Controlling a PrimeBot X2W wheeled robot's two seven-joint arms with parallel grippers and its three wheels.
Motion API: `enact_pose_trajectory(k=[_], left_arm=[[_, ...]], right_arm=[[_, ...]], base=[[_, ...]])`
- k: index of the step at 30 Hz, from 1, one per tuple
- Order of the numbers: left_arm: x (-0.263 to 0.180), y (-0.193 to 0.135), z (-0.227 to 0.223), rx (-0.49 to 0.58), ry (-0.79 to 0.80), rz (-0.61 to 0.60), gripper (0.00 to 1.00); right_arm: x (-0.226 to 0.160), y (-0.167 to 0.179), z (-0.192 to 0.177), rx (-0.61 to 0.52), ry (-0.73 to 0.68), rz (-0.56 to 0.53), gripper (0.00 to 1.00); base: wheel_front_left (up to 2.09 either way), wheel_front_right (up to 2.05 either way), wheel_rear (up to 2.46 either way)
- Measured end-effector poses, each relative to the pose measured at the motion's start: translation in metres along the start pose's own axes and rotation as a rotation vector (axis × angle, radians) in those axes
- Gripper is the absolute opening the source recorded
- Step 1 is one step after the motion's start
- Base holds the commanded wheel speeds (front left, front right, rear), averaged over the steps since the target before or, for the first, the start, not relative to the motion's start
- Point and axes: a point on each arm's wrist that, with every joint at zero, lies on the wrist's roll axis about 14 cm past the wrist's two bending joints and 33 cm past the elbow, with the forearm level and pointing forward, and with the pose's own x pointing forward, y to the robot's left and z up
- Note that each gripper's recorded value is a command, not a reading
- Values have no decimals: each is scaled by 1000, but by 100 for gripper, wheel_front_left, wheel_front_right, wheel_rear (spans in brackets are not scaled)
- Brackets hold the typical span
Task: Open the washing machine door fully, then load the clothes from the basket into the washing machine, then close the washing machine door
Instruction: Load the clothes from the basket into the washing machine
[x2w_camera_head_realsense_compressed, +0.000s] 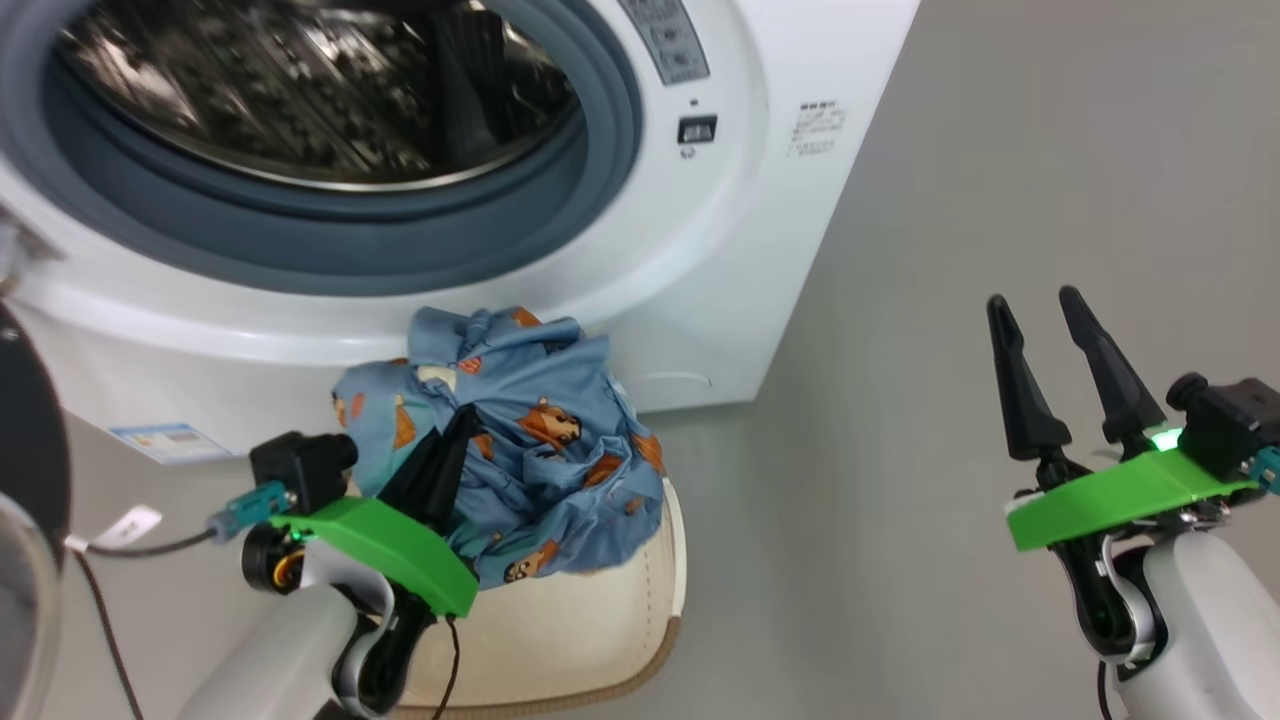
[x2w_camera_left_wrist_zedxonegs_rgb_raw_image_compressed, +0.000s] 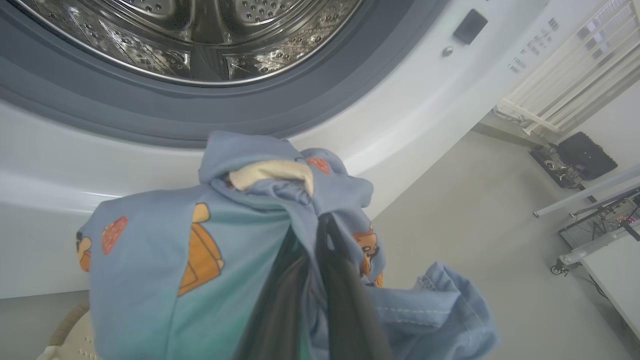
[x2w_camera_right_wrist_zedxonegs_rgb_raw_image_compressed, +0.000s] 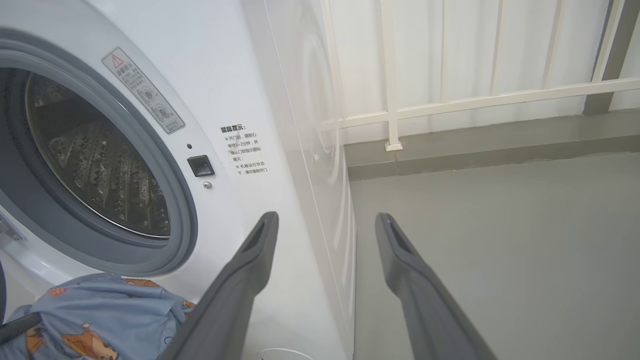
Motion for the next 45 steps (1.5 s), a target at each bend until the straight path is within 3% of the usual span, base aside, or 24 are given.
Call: enact_pose_trajectory(k=[15, 24, 36, 45], left_arm=[[-54, -25, 89, 100, -310, 49, 0], [-61, -34, 101, 119, -348, 41, 0], [-44, -21, 126, 110, -375, 57, 0], [2, -8, 177, 150, -436, 53, 0]], right_arm=[[-21, 11, 35, -17, -73, 39, 100], [-29, 9, 36, -18, -75, 30, 100], [-31, 4, 26, -25, -44, 20, 100], [-23, -9, 10, -25, -3, -11, 100]], base=[[0, 0, 0], [0, 0, 0], [0, 0, 0], [0, 0, 0]])
